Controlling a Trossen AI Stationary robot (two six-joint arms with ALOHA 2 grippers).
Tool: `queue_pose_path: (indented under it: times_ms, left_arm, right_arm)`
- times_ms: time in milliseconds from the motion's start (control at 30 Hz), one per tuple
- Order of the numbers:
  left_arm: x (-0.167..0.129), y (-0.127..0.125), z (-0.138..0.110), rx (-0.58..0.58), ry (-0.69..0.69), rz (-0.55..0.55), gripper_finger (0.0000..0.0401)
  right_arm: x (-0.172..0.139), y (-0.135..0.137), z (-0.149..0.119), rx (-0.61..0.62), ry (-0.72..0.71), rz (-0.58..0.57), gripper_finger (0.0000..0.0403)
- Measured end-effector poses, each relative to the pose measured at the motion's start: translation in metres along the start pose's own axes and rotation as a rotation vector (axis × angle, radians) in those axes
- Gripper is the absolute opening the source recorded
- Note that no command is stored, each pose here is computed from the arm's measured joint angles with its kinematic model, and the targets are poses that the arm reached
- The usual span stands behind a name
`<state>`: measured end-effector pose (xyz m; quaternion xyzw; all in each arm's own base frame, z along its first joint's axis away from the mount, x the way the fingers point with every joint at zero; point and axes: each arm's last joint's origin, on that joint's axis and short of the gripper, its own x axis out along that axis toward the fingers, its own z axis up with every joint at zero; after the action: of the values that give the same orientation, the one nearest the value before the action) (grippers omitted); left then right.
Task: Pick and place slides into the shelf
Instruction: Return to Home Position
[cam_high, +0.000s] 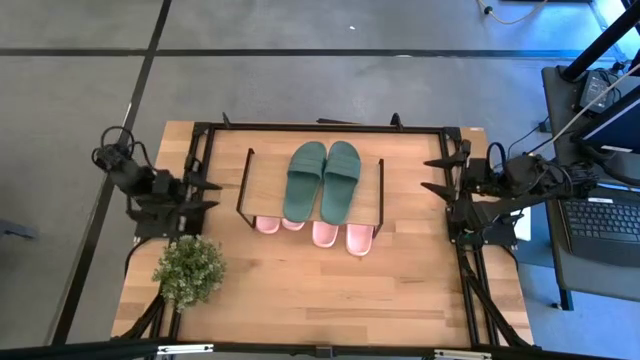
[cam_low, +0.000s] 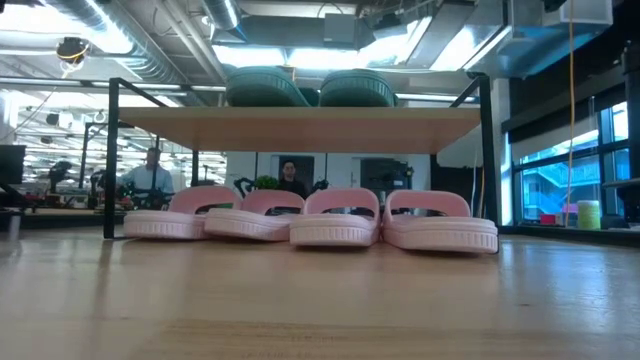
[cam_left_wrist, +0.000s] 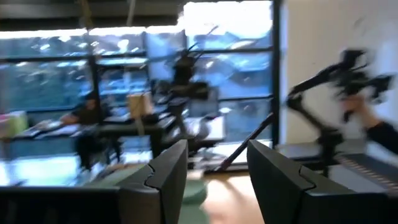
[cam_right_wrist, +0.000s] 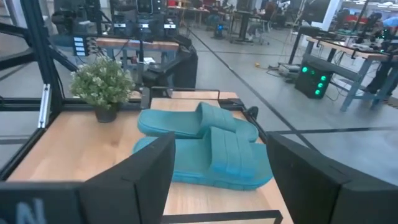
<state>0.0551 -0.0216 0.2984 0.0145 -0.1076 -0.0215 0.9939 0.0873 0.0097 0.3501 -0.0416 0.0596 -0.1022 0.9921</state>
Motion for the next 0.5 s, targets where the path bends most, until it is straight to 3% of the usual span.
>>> queue_pose_path:
  times_ms: [67, 233, 367, 500]
  left_arm:
    - [0.002, 0.001, -0.007, 0.008, 0.026, 0.079, 0.0159]
    - [0.002, 0.012, -0.016, 0.034, 0.077, 0.396, 0.0159]
    - [-0.001, 0.015, -0.02, 0.012, 0.04, 0.384, 0.0159]
    - [0.0, 0.019, -0.031, 0.031, 0.055, 0.479, 0.0159]
  right_arm:
    - [0.002, 0.0, 0.0, -0.006, 0.008, -0.006, 0.0253]
    - [0.006, 0.001, -0.001, -0.015, 0.027, -0.013, 0.0253]
    - [0.006, 0.002, -0.002, -0.02, 0.038, -0.012, 0.0253]
    - [0.006, 0.002, -0.002, -0.02, 0.039, -0.012, 0.0253]
